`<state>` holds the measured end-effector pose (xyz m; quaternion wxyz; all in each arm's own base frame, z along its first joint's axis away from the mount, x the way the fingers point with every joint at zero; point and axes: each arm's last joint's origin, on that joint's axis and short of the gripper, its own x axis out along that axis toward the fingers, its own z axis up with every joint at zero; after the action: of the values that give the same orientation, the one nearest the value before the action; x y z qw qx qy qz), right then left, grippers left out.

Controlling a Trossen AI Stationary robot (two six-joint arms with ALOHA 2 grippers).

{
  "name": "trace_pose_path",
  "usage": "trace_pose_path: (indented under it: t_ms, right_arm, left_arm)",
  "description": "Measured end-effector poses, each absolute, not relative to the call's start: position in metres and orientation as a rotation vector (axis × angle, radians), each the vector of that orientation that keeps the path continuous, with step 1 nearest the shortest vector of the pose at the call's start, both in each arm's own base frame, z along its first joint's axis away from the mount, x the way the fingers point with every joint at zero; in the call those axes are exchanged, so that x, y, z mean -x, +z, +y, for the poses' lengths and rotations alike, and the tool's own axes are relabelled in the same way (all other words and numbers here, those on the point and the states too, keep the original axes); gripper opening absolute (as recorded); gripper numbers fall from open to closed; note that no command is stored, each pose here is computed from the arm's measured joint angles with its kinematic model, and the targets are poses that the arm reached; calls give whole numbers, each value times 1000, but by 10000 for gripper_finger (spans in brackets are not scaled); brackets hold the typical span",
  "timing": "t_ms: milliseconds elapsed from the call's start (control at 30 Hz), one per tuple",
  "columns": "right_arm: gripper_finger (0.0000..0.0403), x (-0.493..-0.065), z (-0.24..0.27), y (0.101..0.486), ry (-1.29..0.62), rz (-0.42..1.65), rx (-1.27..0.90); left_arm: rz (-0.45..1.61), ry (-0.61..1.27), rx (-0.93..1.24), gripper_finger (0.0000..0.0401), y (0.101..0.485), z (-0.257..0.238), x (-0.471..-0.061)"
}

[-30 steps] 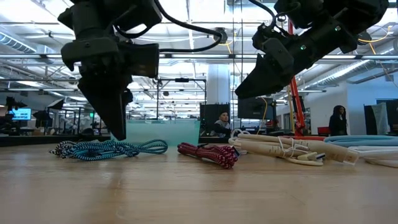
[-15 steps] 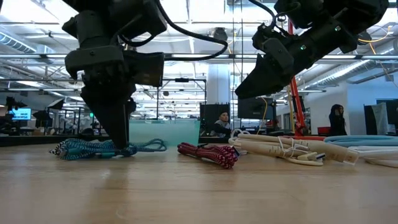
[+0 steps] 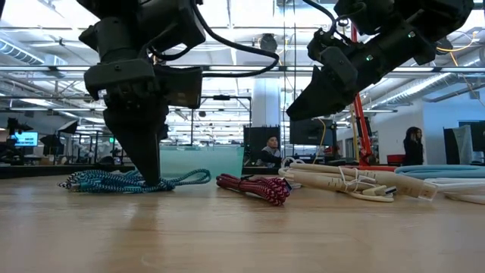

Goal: Pick & Place USB Port
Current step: Put the right blue black charger cable into the transparent bin

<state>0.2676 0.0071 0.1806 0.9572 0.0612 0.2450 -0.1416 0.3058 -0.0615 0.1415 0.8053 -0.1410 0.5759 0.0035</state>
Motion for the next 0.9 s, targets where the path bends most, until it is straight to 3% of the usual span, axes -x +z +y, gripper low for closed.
trace_pose_path:
  t_ms: [133,300,500,667,900]
  right_arm:
    - [247,-268,7,181,-286,497,-126]
    - [247,-270,7,185,-285,439,-154]
    - [247,-283,15,199,-228,217,-164]
    - [247,-298,27,200,-164,10,-113]
    - [247,-304,40,195,-85,-114,-43]
  left_arm:
    - [1177,40,244,5,164,-58,-297]
    - [940,109,132,3,215,-60,-283]
    - [594,124,-24,2,259,-76,-279]
    - [462,91,-122,1,269,-85,-286]
    - [494,128,-131,1,265,-76,-288]
